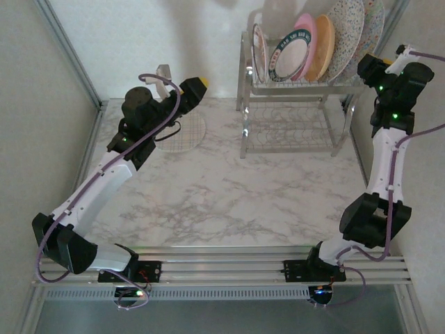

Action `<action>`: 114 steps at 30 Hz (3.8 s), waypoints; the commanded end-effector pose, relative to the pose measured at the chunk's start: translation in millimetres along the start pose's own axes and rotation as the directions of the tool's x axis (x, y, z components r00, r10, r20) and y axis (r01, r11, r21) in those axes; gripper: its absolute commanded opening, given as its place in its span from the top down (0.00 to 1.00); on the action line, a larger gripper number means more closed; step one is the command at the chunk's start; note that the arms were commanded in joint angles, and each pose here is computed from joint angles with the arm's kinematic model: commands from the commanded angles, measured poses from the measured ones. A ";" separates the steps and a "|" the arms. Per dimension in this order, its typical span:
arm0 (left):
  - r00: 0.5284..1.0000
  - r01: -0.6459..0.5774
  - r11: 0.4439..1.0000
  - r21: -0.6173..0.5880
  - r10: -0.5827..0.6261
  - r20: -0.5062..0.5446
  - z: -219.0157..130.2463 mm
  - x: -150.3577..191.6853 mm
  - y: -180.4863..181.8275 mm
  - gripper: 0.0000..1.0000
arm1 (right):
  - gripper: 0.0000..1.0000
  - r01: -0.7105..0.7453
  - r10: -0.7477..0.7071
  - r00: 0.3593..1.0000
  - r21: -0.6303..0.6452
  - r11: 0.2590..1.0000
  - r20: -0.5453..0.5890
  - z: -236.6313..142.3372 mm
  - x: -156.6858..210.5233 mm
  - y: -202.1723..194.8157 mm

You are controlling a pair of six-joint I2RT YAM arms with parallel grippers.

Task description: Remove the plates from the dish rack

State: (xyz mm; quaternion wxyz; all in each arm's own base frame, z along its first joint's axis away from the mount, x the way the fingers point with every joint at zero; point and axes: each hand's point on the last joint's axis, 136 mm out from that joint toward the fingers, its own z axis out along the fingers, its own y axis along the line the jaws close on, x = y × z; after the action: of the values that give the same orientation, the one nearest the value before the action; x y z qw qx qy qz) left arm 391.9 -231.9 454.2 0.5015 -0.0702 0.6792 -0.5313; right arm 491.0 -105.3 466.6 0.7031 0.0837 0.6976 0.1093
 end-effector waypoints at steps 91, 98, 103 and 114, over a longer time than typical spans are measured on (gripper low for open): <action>0.985 -0.083 0.925 0.371 0.020 0.170 -49.0 -31.2 -105.1 0.19 | 1.00 0.201 -0.254 0.923 0.198 0.959 0.289 -85.0 -143.6 70.0; 0.988 -0.070 0.924 0.377 0.012 0.154 -48.9 -25.4 -107.2 0.19 | 1.00 0.212 -0.277 0.903 0.220 0.952 0.329 -115.3 -161.6 79.3; 0.990 -0.059 0.924 0.377 0.006 0.141 -48.2 -20.5 -108.7 0.19 | 1.00 0.192 -0.258 0.889 0.203 0.960 0.378 -139.5 -175.3 90.2; 0.995 -0.027 0.925 0.380 -0.013 0.104 -45.3 -9.1 -113.2 0.19 | 1.00 0.105 -0.131 0.857 0.081 0.991 0.498 -195.4 -199.7 120.4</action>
State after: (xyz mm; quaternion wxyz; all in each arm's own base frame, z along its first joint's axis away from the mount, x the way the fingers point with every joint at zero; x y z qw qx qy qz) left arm 327.6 -245.4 534.2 0.5449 -0.0064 0.5504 -0.6325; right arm 326.3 -63.0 649.2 0.8204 0.0923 0.5642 -0.0115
